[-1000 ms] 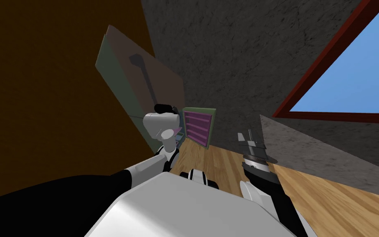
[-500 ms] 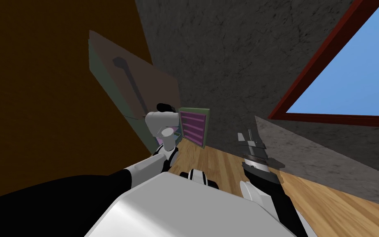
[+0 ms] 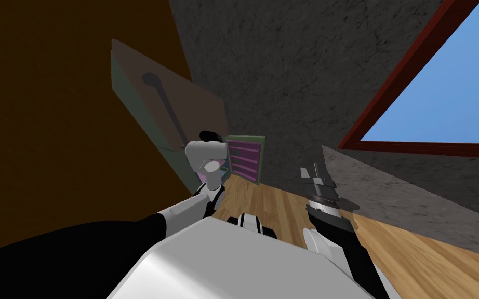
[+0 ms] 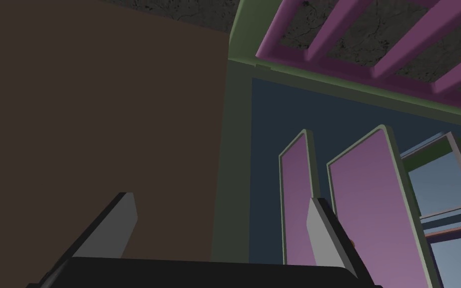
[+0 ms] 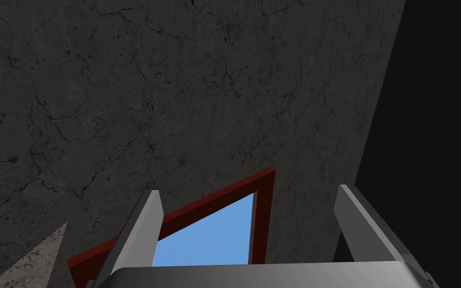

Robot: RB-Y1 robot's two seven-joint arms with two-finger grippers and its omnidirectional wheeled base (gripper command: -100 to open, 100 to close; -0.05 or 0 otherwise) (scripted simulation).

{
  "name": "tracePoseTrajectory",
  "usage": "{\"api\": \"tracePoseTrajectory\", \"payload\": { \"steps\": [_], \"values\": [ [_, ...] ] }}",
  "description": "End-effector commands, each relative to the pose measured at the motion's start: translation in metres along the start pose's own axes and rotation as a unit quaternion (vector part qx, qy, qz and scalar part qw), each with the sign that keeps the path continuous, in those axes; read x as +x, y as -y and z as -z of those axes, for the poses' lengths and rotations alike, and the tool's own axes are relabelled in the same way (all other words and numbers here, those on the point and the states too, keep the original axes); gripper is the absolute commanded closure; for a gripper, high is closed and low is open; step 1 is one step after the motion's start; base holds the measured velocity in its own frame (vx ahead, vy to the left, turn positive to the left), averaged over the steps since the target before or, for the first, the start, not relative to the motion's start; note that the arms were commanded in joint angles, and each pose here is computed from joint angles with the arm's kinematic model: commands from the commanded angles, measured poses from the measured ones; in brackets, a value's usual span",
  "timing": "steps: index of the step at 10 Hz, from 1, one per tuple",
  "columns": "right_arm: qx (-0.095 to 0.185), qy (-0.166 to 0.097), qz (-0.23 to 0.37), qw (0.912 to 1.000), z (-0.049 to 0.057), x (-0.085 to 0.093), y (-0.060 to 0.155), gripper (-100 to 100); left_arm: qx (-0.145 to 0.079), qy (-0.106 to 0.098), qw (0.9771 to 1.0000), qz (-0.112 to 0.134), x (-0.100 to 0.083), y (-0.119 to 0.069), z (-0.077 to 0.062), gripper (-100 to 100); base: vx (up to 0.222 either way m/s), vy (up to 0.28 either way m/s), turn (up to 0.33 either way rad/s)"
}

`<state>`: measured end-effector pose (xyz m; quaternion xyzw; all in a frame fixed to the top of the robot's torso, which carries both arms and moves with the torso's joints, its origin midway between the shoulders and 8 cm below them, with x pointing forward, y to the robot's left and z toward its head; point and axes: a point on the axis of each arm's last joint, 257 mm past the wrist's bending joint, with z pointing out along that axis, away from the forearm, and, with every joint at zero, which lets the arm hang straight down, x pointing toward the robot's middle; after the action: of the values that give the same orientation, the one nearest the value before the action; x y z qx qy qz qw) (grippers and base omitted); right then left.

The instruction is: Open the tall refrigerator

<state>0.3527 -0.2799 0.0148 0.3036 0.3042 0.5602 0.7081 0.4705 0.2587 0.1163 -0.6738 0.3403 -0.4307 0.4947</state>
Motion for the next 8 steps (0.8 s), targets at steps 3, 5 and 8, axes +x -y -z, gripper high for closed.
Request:
{"api": "tracePoseTrajectory", "payload": {
  "steps": [3,5,8],
  "values": [
    [0.000,0.000,0.000,1.0000,0.000,0.000,0.000,0,-0.001,-0.022,0.9997,-0.012,0.009,-0.003,0.005,-100,-0.043,0.226,-0.039],
    [0.000,0.000,0.000,1.0000,0.000,0.000,0.000,0,0.000,-0.034,0.9994,-0.012,0.013,-0.003,0.010,-100,-0.036,0.219,-0.034],
    [0.000,0.000,0.000,1.0000,0.000,0.000,0.000,0,0.008,-0.046,0.9987,-0.020,0.016,0.000,0.015,-100,-0.055,0.219,-0.034]
  ]
}}
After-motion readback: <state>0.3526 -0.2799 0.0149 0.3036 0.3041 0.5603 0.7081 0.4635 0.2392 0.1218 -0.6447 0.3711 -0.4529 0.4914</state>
